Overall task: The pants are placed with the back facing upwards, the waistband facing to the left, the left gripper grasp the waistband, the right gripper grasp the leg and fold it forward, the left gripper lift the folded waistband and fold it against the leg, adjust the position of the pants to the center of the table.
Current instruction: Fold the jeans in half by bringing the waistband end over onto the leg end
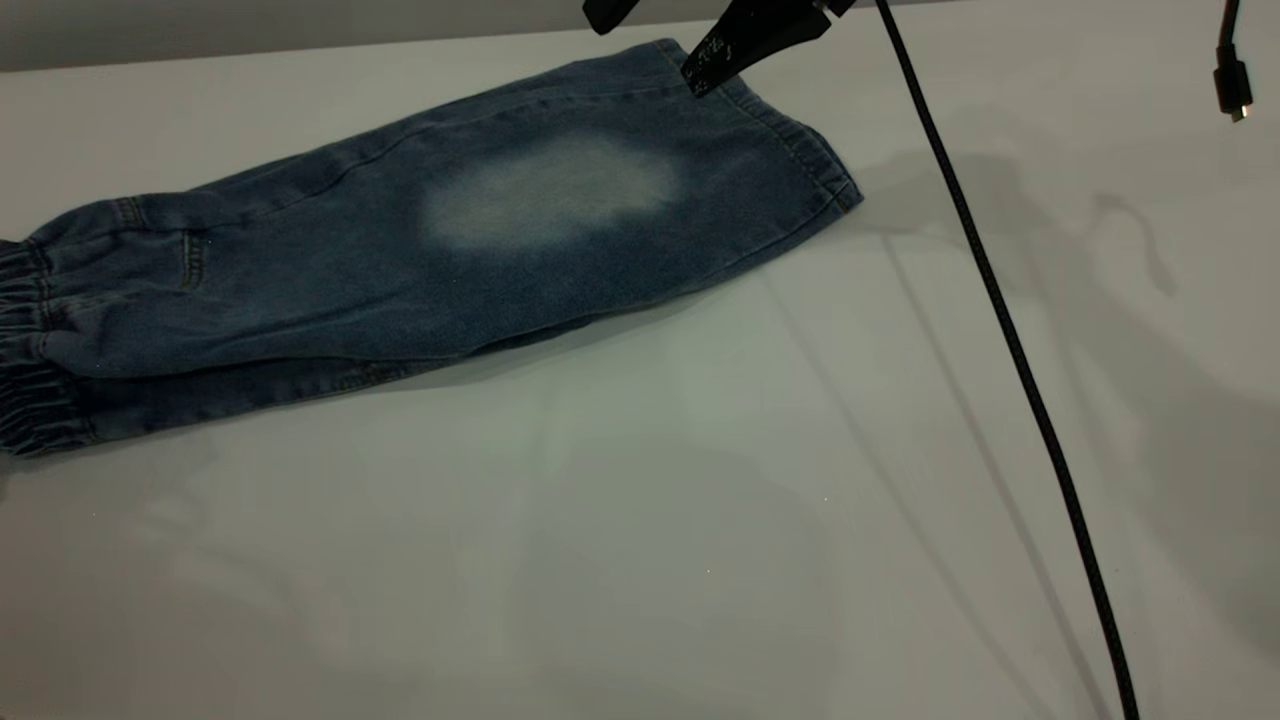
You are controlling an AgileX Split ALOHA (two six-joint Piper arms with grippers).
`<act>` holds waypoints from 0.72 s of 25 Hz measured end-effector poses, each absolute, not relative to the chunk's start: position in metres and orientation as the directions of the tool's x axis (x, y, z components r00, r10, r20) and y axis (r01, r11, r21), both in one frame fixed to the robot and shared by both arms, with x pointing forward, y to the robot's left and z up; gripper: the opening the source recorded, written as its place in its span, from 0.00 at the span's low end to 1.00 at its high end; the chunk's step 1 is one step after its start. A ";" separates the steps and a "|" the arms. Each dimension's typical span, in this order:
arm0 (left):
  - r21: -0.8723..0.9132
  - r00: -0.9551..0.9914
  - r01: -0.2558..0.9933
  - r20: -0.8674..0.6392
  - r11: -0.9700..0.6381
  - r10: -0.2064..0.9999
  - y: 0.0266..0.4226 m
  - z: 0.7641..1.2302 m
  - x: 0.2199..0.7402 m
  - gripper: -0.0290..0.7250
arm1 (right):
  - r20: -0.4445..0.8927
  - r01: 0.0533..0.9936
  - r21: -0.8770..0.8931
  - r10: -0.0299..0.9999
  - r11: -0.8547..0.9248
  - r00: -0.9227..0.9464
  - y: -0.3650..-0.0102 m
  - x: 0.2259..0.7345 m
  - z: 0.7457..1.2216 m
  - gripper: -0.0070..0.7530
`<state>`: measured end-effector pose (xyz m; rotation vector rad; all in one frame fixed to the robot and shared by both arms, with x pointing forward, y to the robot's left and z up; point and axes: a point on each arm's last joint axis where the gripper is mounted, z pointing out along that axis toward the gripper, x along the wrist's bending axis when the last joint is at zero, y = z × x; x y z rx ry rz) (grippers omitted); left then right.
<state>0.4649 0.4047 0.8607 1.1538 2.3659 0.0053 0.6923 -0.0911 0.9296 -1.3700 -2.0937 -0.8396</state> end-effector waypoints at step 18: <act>0.252 -0.438 0.708 -0.575 0.660 0.690 0.401 0.829 0.492 0.81 | 0.691 0.922 0.230 0.615 0.310 -0.379 -0.091 0.692 0.930 0.76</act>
